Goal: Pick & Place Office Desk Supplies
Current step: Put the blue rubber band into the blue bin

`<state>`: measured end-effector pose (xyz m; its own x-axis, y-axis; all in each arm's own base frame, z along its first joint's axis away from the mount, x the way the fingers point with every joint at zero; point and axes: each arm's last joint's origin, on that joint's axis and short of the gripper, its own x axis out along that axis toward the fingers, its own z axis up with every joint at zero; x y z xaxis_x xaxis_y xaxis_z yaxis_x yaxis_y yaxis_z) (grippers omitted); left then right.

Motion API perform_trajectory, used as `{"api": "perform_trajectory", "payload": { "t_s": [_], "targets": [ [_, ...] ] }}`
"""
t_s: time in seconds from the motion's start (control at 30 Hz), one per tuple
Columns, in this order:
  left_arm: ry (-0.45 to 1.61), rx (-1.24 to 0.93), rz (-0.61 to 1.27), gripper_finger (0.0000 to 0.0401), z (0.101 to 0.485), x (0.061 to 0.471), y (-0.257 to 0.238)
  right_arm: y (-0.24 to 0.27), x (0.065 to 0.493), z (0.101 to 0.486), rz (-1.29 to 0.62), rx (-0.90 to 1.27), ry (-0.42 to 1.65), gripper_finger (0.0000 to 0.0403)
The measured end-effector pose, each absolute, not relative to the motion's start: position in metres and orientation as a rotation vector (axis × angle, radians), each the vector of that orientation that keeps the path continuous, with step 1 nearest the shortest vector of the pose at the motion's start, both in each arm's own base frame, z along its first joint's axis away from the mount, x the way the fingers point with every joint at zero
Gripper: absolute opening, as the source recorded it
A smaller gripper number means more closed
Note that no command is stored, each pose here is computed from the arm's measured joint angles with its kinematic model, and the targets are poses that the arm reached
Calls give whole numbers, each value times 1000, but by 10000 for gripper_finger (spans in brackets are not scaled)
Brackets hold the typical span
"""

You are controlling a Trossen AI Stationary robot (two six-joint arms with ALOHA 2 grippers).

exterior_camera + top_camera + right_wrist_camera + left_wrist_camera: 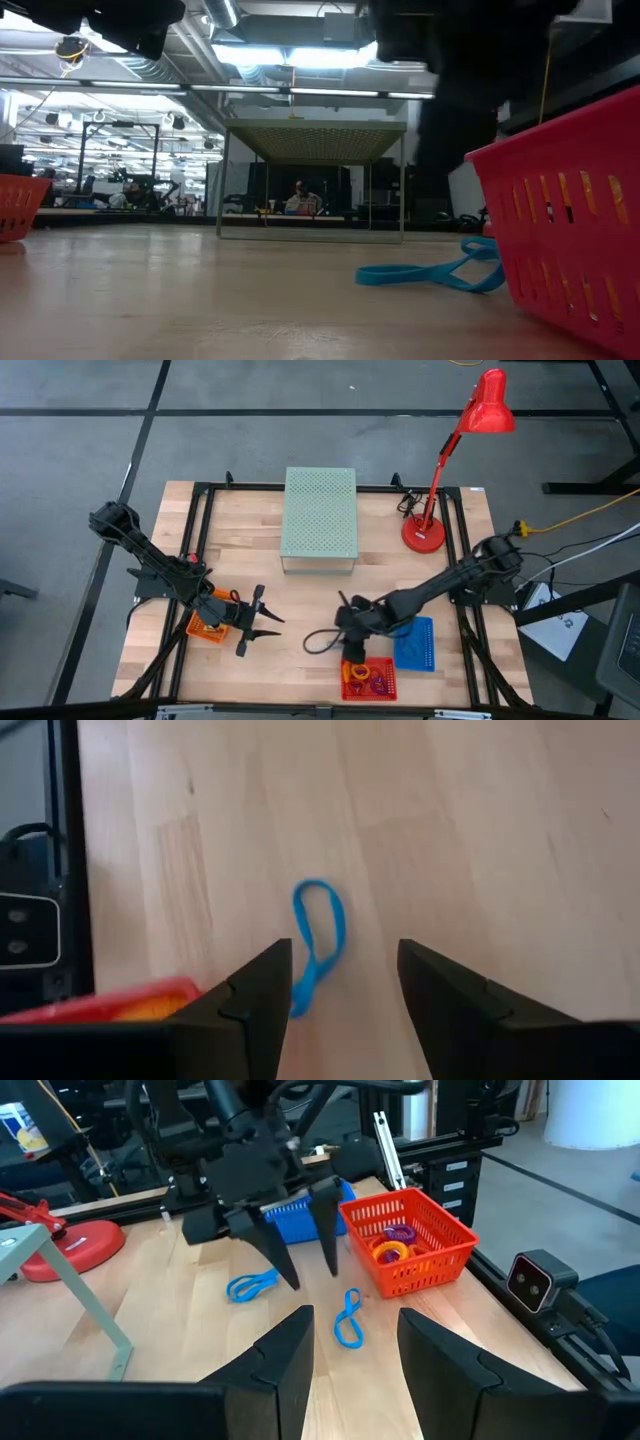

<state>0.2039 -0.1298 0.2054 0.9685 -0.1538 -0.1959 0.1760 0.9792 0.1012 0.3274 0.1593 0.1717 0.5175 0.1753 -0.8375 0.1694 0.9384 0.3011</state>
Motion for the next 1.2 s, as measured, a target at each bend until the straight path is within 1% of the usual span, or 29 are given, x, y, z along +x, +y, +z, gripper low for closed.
{"api": "perform_trajectory", "payload": {
  "t_s": [0.2,0.37,0.6,0.73,0.8,0.93,1.03,1.1,1.2],
  "targets": [
    [192,117,-167,143,205,204,-130,166,356,169,-26,240,1197,185],
    [193,113,-166,143,205,204,-130,176,375,163,-15,166,1269,185],
    [193,112,-159,143,205,204,-130,188,392,164,68,192,1275,185],
    [212,164,-39,143,205,201,-125,192,391,164,75,191,1276,185],
    [220,158,-17,143,209,196,-123,194,389,164,77,189,1284,185],
    [186,112,-123,143,210,182,-124,195,388,164,82,187,1288,185],
    [113,100,-169,143,200,166,-121,195,388,164,88,185,1289,185],
    [40,52,-196,143,194,155,-115,195,388,164,89,184,1289,185],
    [14,10,-221,143,180,140,-105,192,390,164,84,190,1285,185]
  ]
}}
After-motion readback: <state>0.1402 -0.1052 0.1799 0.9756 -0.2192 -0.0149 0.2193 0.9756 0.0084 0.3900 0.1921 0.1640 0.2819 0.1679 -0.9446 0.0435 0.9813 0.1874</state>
